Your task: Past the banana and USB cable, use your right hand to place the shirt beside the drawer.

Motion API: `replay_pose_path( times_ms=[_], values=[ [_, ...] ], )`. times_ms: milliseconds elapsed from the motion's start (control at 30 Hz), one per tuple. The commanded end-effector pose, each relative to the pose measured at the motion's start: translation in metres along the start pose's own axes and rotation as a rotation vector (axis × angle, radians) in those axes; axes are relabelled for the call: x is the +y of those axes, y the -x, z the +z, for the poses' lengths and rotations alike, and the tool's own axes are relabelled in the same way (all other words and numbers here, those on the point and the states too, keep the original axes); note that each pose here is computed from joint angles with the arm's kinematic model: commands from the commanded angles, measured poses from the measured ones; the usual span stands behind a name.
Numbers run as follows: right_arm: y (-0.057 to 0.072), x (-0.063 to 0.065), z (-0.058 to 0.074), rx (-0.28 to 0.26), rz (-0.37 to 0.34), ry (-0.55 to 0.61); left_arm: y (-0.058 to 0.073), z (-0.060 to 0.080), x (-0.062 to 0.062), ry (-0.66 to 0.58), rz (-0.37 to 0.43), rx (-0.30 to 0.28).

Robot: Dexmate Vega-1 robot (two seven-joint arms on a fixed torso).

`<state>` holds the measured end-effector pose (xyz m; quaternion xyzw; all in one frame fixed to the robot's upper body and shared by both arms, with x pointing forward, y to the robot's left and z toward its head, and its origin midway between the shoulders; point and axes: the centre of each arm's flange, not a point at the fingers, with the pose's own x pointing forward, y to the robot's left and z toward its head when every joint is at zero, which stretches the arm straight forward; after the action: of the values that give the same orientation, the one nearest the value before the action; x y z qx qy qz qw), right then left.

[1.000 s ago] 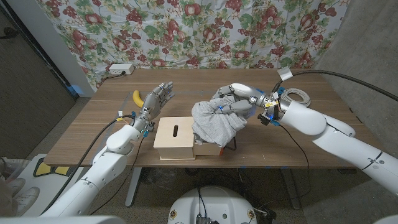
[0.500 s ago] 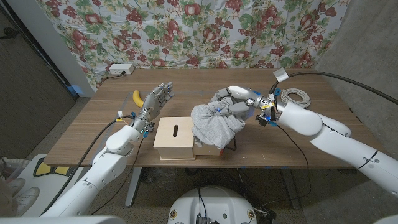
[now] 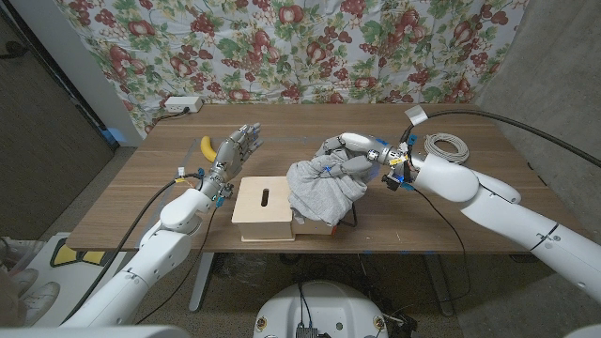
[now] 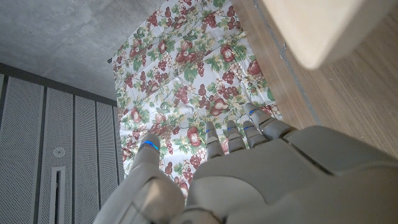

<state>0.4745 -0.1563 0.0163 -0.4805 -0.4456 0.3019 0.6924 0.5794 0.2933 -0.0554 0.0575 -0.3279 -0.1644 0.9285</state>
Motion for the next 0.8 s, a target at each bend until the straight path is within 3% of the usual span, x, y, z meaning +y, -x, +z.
replay_pose_path(
  times_ms=[33, 367, 800],
  values=[
    [-0.0023, 0.0059, -0.0086, 0.008, 0.016, -0.018, -0.0031, 0.0013, 0.0013, -0.004, -0.002, 0.007],
    [-0.0008, 0.0096, -0.0118, 0.02, 0.026, 0.029, -0.0091, 0.0026, -0.0016, -0.01, -0.016, 0.002],
    [-0.0004, 0.0106, -0.0152, 0.04, 0.042, 0.095, -0.0071, 0.0053, -0.0037, -0.016, -0.015, 0.001]
  ],
)
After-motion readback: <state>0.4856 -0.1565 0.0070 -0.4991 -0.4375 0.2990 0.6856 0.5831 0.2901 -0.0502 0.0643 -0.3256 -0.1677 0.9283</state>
